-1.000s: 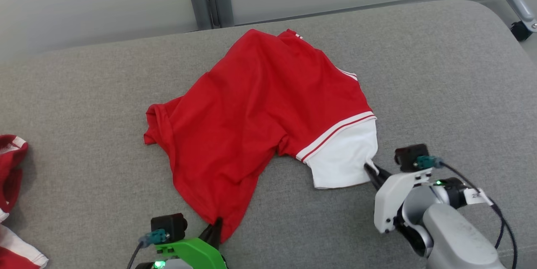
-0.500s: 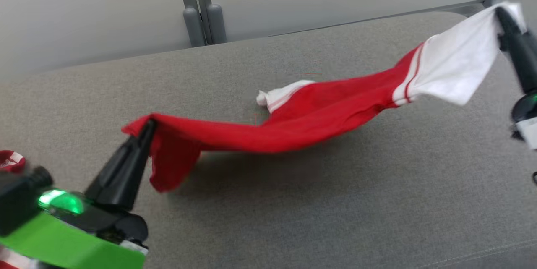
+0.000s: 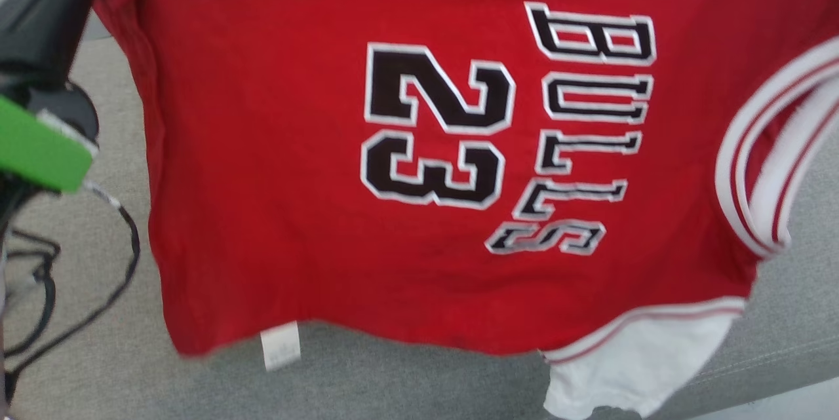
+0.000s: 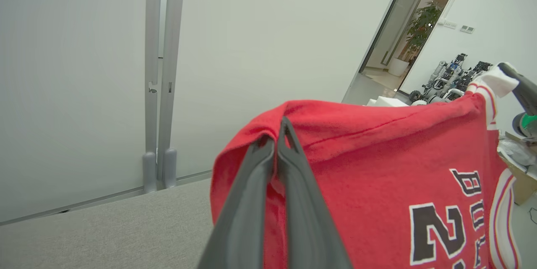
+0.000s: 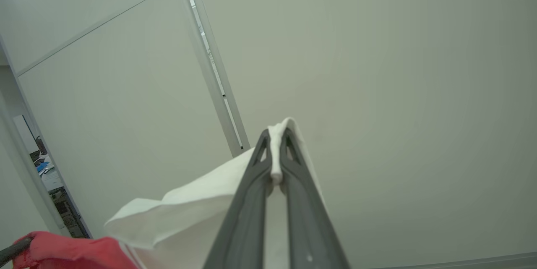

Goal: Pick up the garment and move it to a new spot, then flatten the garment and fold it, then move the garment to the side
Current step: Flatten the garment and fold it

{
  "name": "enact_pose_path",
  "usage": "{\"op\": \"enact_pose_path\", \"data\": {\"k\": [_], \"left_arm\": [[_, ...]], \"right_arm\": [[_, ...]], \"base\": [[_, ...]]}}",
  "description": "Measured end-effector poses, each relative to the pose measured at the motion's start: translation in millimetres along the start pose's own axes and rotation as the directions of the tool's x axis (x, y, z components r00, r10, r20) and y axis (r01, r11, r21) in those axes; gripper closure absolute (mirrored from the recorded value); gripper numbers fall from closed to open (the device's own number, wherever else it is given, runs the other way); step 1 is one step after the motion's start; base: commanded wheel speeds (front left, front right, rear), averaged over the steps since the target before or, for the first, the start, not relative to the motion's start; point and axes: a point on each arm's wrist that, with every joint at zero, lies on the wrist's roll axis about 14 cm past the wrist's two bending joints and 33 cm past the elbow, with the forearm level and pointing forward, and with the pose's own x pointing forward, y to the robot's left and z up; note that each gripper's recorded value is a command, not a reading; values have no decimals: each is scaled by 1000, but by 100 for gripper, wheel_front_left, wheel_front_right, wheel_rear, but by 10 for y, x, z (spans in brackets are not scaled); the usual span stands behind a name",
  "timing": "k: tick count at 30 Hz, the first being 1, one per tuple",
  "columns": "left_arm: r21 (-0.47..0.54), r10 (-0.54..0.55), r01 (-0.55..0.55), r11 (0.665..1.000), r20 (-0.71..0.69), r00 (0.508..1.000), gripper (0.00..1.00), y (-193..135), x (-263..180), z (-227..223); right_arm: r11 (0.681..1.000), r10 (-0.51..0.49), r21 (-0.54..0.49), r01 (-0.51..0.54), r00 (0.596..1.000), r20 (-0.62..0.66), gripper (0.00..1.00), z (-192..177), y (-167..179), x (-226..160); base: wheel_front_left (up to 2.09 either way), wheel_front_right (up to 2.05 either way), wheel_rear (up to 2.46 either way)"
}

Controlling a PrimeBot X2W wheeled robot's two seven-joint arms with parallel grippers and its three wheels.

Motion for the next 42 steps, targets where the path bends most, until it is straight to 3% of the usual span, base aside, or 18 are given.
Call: {"op": "enact_pose_path", "data": {"k": [6, 9, 11, 13, 16, 19, 21, 28, 32, 36, 42], "left_arm": [[-1, 136, -136, 991, 7, 991, 100, 614, 793, -98], [60, 180, -193, 979, 167, 969, 100, 864, 1158, 200], [129, 185, -237, 963, 321, 929, 100, 1025, 1327, 442], [231, 185, -275, 933, 348, 919, 100, 1232, 1471, 367], [197, 242, -295, 935, 253, 937, 100, 1613, 1641, -290], [160, 288, -296, 942, 68, 955, 100, 1860, 1588, -1262], [134, 294, -288, 948, -30, 955, 100, 1904, 1444, -1740], [9, 265, -275, 961, -298, 917, 100, 1538, 623, -3004], [-33, 258, -282, 959, -314, 914, 100, 1290, 236, -3122], [-58, 239, -271, 961, -324, 916, 100, 982, -178, -3161], [-135, 265, -339, 931, -387, 883, 100, 461, -994, -3301]], "right_arm": [[999, -47, 17, 47, 998, 42, 100, -413, -28, 805], [999, -34, 8, 33, 991, 133, 100, -421, 75, 1196], [1000, 0, -10, 2, 988, 155, 100, -520, 192, 1427], [1000, 12, -12, -10, 993, 118, 100, -810, 206, 1538], [1000, 3, 3, -3, 999, -39, 100, -1626, 123, 1458], [998, -52, 13, 56, 974, -222, 100, -2449, -140, 1033], [995, -84, 25, 96, 952, -296, 100, -2756, -276, 712], [973, -163, 75, 218, 880, -447, 100, -3220, -483, -400], [963, -184, 88, 255, 860, -475, 100, -3180, -478, -919], [967, -205, 28, 255, 832, -516, 100, -3102, -479, -1469], [942, -280, -30, 335, 732, -621, 100, -3058, -425, -2568]], "base": [[0, 0, 0], [0, 0, 0], [0, 0, 0], [0, 0, 0], [0, 0, 0], [0, 0, 0], [0, 0, 0], [0, 0, 0], [0, 0, 0], [0, 0, 0], [0, 0, 0]]}}
